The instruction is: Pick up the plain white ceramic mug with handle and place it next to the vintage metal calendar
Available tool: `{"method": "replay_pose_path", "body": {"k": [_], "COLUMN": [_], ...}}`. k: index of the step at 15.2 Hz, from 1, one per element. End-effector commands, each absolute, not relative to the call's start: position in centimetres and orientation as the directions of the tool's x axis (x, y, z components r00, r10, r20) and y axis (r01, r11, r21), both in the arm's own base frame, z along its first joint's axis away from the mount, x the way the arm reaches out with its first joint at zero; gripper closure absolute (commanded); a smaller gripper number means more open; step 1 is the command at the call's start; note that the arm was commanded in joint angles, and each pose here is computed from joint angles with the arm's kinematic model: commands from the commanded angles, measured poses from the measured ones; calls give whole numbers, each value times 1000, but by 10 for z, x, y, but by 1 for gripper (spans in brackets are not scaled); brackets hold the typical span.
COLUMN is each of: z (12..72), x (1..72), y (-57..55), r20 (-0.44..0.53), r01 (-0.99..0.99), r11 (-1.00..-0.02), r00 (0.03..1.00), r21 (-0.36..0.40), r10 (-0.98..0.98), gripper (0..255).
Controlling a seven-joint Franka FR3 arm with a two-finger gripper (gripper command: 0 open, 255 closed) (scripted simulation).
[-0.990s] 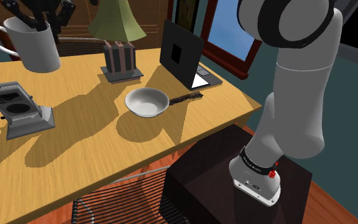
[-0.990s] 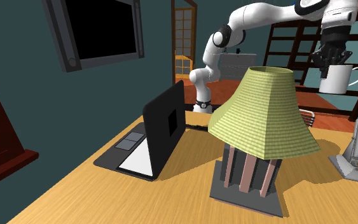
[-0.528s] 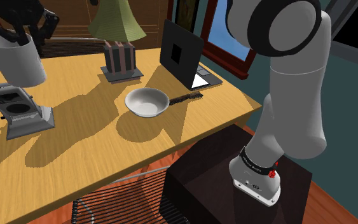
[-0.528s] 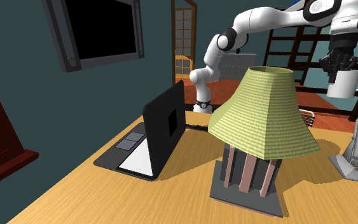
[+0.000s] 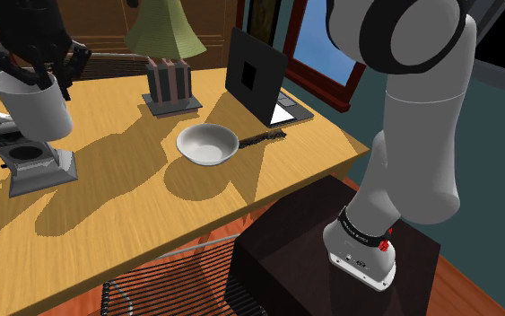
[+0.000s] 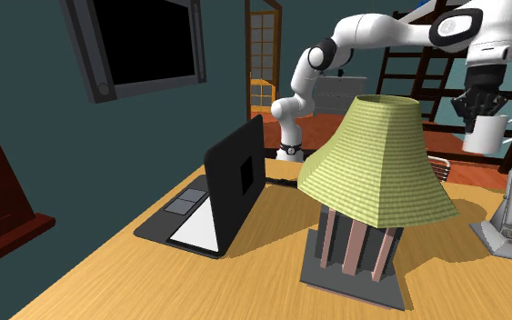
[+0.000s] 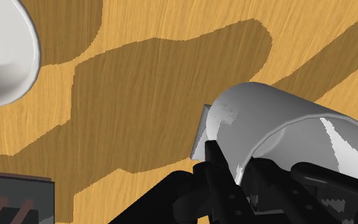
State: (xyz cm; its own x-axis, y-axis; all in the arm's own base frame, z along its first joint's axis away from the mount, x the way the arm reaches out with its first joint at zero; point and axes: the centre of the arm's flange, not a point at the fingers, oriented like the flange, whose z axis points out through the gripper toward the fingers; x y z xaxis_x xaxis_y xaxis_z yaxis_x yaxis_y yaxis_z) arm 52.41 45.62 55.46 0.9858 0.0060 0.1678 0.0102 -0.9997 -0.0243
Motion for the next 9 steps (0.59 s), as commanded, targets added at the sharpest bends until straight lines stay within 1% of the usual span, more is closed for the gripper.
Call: {"method": "replay_pose_path", "body": {"k": [1,9], "z": [543,501], "x": [525,525], "y": [456,456], "r20": [168,168], "r01": [10,10], "r11": [-1000,-1000], "r00": [986,986], "r21": [-25,-25], "r10": [6,6], "gripper": [255,255]}}
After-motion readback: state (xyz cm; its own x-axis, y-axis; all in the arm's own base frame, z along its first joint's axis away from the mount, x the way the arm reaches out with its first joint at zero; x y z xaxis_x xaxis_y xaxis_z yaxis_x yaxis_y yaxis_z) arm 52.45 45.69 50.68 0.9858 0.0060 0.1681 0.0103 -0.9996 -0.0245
